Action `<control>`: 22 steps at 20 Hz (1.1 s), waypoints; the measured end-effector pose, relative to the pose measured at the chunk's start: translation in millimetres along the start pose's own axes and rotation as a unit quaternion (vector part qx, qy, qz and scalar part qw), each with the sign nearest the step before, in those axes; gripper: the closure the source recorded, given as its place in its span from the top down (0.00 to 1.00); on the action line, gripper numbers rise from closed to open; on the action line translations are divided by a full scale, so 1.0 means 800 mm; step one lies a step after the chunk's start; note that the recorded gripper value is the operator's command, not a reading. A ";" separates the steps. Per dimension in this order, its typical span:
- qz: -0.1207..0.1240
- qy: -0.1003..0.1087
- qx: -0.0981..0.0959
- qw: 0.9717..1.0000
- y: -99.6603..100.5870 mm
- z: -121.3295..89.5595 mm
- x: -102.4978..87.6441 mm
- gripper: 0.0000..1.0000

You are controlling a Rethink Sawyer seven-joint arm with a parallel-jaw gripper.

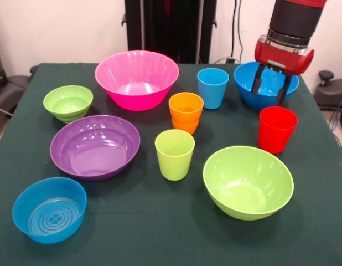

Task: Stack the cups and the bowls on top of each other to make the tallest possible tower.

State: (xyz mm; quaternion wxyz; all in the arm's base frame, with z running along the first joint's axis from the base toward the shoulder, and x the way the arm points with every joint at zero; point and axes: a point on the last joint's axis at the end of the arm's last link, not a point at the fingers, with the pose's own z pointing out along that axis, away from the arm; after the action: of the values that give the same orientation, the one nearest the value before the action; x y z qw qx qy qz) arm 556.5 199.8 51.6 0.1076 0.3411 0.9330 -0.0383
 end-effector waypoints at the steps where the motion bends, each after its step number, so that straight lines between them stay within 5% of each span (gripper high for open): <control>1: -0.002 -0.001 0.000 1.000 0.000 0.001 0.002 1.00; 14: -0.011 -0.051 -0.017 0.998 0.001 0.025 0.002 1.00; 22: -0.011 -0.055 -0.019 0.998 0.001 0.027 0.002 1.00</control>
State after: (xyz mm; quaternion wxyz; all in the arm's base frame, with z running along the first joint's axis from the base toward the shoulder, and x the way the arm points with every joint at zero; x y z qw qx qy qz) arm 559.7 198.2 30.2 0.1650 0.3257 0.9301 -0.0406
